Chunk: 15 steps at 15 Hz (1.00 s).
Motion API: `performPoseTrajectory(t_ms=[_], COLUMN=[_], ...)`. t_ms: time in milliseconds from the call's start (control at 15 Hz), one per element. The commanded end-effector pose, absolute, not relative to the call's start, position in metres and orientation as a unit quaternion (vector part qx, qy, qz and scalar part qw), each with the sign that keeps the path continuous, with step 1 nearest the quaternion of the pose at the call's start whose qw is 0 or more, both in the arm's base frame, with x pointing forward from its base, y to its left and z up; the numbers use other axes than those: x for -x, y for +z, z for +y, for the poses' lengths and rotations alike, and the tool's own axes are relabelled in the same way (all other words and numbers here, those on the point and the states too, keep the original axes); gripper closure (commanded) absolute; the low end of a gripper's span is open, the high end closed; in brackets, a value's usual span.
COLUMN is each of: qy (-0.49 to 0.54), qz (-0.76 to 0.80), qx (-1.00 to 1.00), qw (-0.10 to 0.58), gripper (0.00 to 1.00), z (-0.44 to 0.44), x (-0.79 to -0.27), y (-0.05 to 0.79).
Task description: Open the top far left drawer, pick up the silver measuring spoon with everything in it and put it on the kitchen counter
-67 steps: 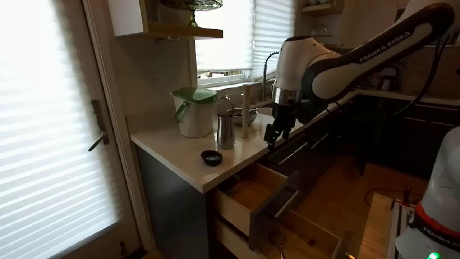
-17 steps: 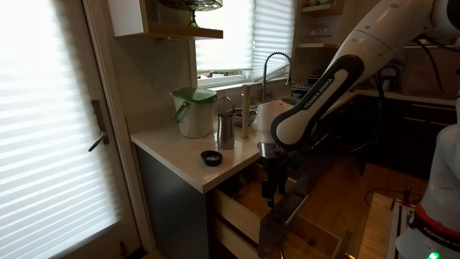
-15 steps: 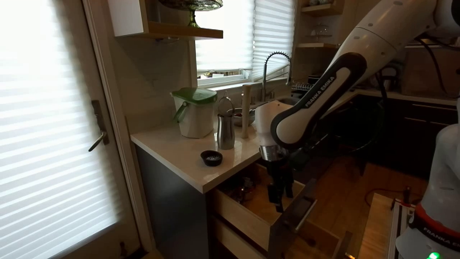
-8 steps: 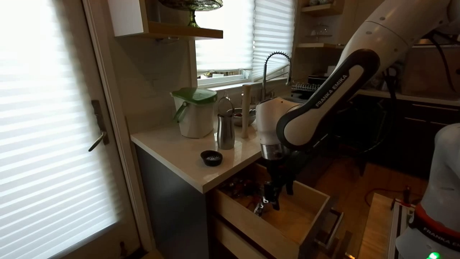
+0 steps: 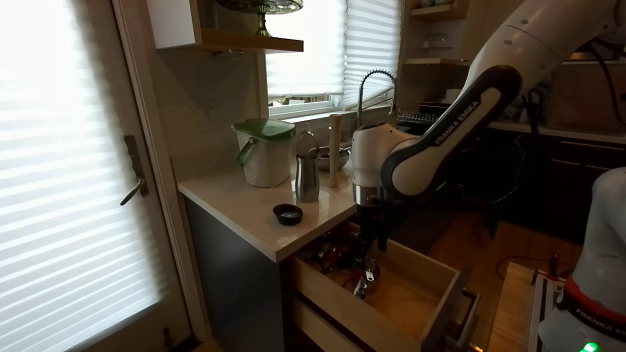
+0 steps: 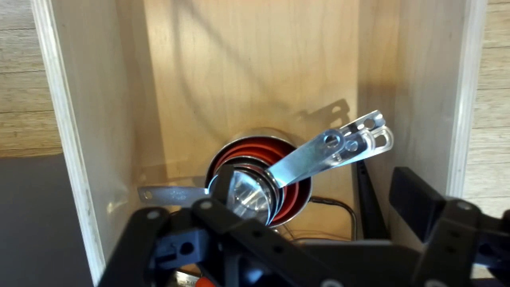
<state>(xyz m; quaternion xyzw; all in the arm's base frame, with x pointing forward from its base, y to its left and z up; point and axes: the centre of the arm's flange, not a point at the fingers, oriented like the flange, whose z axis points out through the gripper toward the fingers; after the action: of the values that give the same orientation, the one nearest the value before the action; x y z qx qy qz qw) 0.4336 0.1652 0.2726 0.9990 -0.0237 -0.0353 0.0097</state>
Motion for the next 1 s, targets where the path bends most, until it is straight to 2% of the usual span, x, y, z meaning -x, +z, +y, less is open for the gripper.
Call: performPoseTrajectory(t_ms=[0, 133, 467, 933], qy=[-0.011, -0.003, -0.015, -0.010], qz=[-0.043, -0.058, -0.067, -0.081], qx=[-0.999, -0.997, -0.997, -0.994], qw=[-0.025, -0.049, -0.040, -0.073], gripper=[0.00, 0.00, 0.00, 0.00], z=[0.142, 0.133, 0.134, 0.122], x=[-0.431, -0.433, -0.436, -0.451], y=[0.251, 0.245, 0.247, 0.234])
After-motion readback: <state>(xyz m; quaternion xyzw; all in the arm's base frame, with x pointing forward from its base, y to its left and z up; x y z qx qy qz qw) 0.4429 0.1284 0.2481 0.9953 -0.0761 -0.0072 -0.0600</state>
